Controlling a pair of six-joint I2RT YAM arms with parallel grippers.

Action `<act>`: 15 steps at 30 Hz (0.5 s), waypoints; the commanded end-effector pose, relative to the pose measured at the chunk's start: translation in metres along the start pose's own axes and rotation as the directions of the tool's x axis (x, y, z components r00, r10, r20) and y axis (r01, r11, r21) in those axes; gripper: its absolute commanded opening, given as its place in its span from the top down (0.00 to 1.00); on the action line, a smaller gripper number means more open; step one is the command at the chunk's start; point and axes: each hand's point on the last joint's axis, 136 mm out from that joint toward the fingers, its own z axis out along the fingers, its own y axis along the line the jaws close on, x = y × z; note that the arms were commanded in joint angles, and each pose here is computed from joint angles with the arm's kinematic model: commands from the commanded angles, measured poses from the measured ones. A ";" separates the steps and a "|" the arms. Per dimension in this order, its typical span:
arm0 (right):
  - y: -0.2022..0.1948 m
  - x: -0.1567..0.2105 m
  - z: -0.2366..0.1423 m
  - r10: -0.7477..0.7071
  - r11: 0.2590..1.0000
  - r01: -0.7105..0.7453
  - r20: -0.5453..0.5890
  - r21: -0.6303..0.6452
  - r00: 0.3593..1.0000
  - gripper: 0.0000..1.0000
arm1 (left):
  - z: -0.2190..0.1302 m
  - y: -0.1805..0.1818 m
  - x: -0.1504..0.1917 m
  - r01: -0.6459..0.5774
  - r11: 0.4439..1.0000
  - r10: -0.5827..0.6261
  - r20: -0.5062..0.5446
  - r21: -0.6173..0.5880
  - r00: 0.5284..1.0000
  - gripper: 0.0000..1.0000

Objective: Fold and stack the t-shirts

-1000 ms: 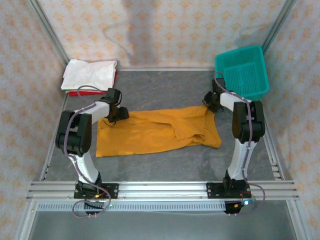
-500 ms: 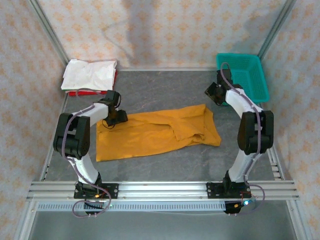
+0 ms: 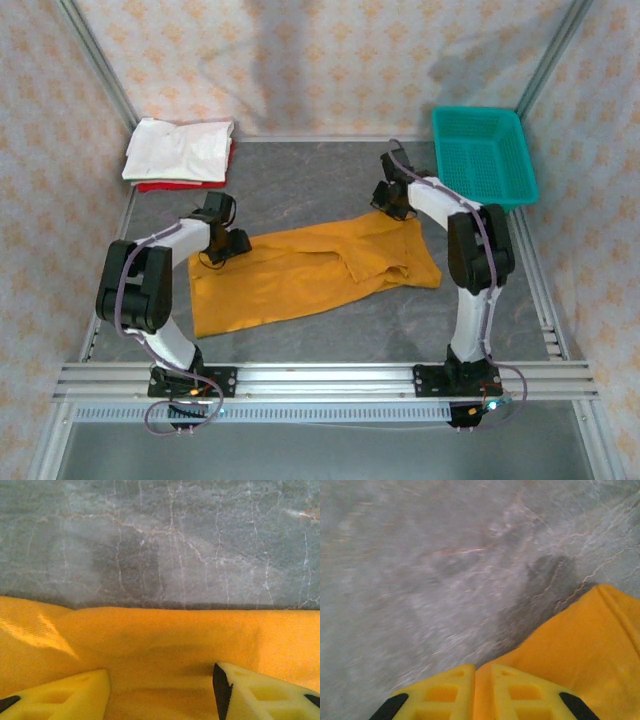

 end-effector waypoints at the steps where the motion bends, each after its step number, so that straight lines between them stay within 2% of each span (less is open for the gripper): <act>1: -0.005 -0.008 0.009 0.015 0.998 -0.016 0.018 0.065 1.000 0.84 | -0.004 0.019 0.015 0.048 0.998 -0.049 -0.019 -0.046 0.999 0.42; 5: 0.002 -0.010 0.036 0.029 0.997 -0.029 0.002 0.068 1.000 0.84 | -0.007 0.020 0.030 0.062 0.998 -0.064 -0.047 -0.023 0.997 0.42; 9: 0.020 -0.028 0.066 0.064 0.998 -0.065 0.029 0.026 0.998 0.85 | -0.005 0.018 0.055 0.090 0.995 -0.087 -0.092 0.031 0.992 0.42; 15: 0.089 -0.079 0.093 0.077 0.986 -0.066 0.068 -0.153 0.995 0.84 | -0.024 0.001 0.088 0.006 0.996 0.005 -0.126 0.086 0.992 0.42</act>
